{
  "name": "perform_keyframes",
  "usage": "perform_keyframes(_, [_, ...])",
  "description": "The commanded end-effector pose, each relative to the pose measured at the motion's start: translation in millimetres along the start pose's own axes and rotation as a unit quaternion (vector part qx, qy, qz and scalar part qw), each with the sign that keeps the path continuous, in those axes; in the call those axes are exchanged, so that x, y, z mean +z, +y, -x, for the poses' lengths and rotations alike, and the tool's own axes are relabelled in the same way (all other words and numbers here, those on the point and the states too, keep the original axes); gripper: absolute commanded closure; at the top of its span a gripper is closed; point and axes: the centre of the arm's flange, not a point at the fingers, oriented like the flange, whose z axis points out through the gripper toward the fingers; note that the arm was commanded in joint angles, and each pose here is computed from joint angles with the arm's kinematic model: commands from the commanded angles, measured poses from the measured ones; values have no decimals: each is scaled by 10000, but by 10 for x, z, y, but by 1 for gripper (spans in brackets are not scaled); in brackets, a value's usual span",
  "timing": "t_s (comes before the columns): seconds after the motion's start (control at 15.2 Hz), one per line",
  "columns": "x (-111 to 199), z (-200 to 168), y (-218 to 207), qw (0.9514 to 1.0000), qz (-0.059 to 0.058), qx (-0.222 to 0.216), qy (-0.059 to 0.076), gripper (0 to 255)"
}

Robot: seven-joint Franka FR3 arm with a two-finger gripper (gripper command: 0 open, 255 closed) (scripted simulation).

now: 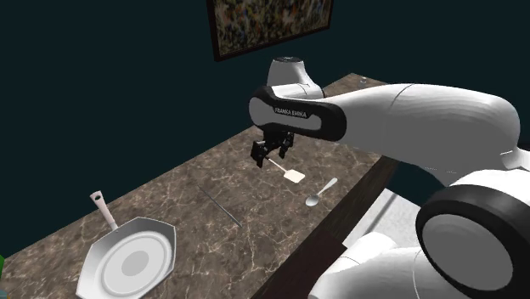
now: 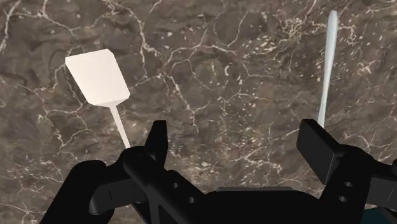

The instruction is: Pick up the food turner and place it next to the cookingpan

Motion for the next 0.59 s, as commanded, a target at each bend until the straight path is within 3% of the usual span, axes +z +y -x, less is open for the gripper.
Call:
perform_keyframes(0.0, [174,-121,152,9999,52,-109,1,0])
perform_keyframes(0.53, [751,-709,755,9985,242,-500,-13,0])
